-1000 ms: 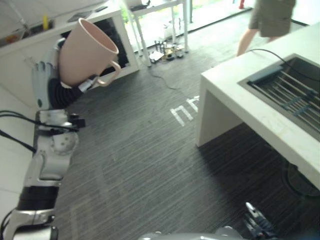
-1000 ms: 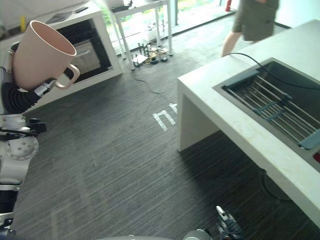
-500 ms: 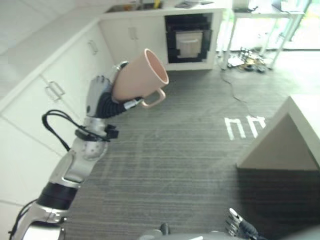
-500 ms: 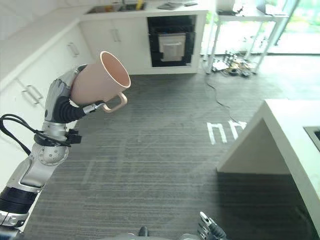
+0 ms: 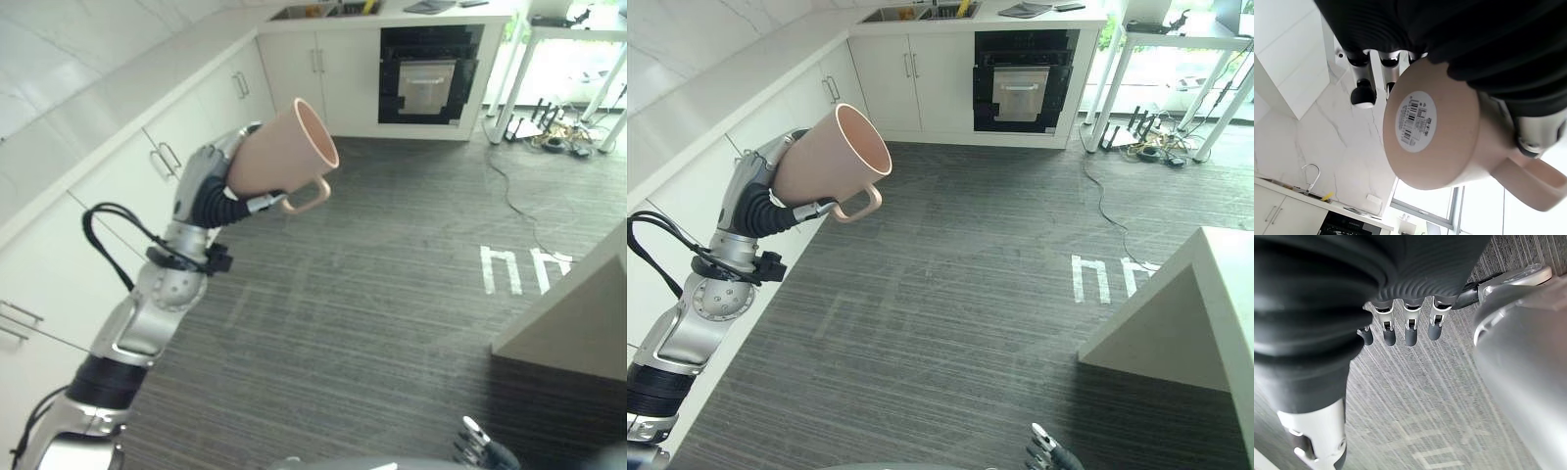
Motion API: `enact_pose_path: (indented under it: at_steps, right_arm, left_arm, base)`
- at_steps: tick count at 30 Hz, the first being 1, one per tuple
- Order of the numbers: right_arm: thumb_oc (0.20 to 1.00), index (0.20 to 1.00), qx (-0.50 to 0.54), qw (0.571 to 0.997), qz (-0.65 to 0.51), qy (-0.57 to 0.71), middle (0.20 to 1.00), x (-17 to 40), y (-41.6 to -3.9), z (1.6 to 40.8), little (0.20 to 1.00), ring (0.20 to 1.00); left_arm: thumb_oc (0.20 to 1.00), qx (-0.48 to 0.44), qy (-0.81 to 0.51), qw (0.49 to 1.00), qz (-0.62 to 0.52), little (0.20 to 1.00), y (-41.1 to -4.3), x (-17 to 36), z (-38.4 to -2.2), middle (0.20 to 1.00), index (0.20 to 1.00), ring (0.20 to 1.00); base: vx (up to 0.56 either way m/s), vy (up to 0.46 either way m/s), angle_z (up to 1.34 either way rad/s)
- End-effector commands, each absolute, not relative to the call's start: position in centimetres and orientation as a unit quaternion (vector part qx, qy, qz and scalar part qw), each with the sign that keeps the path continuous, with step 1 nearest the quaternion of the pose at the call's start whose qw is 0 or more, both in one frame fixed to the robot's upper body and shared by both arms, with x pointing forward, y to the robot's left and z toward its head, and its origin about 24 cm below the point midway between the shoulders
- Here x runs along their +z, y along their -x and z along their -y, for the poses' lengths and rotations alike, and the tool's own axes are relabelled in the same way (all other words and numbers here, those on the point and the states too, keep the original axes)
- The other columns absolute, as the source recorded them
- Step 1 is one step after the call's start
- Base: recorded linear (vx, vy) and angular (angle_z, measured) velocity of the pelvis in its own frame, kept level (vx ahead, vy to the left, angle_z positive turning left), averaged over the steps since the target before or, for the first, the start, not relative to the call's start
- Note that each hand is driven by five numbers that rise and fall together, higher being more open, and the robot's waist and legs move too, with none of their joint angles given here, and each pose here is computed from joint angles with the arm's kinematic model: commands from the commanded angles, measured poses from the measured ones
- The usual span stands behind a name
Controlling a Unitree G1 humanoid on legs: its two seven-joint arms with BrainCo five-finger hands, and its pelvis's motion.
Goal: Place the dishes in the dishwasher.
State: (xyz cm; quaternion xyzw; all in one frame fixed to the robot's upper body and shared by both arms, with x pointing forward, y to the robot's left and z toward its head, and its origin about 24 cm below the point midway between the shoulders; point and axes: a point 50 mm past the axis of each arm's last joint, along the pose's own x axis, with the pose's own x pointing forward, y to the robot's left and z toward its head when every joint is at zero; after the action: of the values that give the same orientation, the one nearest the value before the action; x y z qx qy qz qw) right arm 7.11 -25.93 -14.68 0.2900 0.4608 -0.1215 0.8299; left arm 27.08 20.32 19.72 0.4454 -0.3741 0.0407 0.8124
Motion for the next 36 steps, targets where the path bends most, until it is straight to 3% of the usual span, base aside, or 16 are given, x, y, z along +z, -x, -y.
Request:
enact_pose_path:
  at_steps: [1,11,12,13,29,33,36]
  right_arm:
    - [1.000,1.000,-0.097,0.835,-0.455,-0.294,1.000,-14.8,-7.9,25.1,1.000,1.000]
    - [1.000,1.000,-0.082,0.833,-0.474,-0.273,1.000,-15.1,-6.9,24.8,1.000,1.000]
    - [1.000,1.000,-0.034,0.865,-0.431,-0.255,1.000,-13.4,-10.9,26.0,1.000,1.000]
    - [1.000,1.000,-0.042,0.866,-0.418,-0.270,1.000,-13.4,-11.1,25.7,1.000,1.000]
    - [1.000,1.000,-0.053,0.877,-0.440,-0.188,1.000,-13.4,-11.7,26.1,1.000,1.000]
    - [1.000,1.000,0.001,0.881,-0.458,-0.116,1.000,-13.5,-11.6,26.1,1.000,1.000]
    - [1.000,1.000,-0.026,0.877,-0.459,-0.143,1.000,-13.5,-11.1,26.3,1.000,1.000]
  left_arm:
    - [0.200,0.086,-0.425,0.788,0.438,0.200,-27.2,23.7,-20.8,0.200,0.200,0.200]
    - [0.200,0.086,-0.426,0.793,0.427,0.200,-27.1,22.9,-20.7,0.200,0.200,0.200]
    - [0.200,0.097,-0.468,0.779,0.405,0.200,-27.9,23.1,-22.7,0.200,0.200,0.200]
    - [0.200,0.096,-0.469,0.780,0.403,0.200,-27.8,22.9,-22.2,0.200,0.200,0.200]
    - [0.200,0.120,-0.480,0.814,0.303,0.200,-29.3,22.3,-25.1,0.200,0.200,0.200]
    - [0.200,0.111,-0.502,0.807,0.290,0.200,-28.9,22.0,-25.5,0.200,0.200,0.200]
    - [0.200,0.112,-0.493,0.810,0.297,0.200,-28.8,21.7,-25.0,0.200,0.200,0.200]
  base:
    - [0.05,0.033,0.06]
    - [0.05,0.027,0.01]
    - [0.03,0.008,-0.04]
    - [0.03,-0.001,-0.04]
    - [0.06,-0.116,-0.09]
    - [0.37,0.170,-0.31]
    - [0.47,0.322,-0.17]
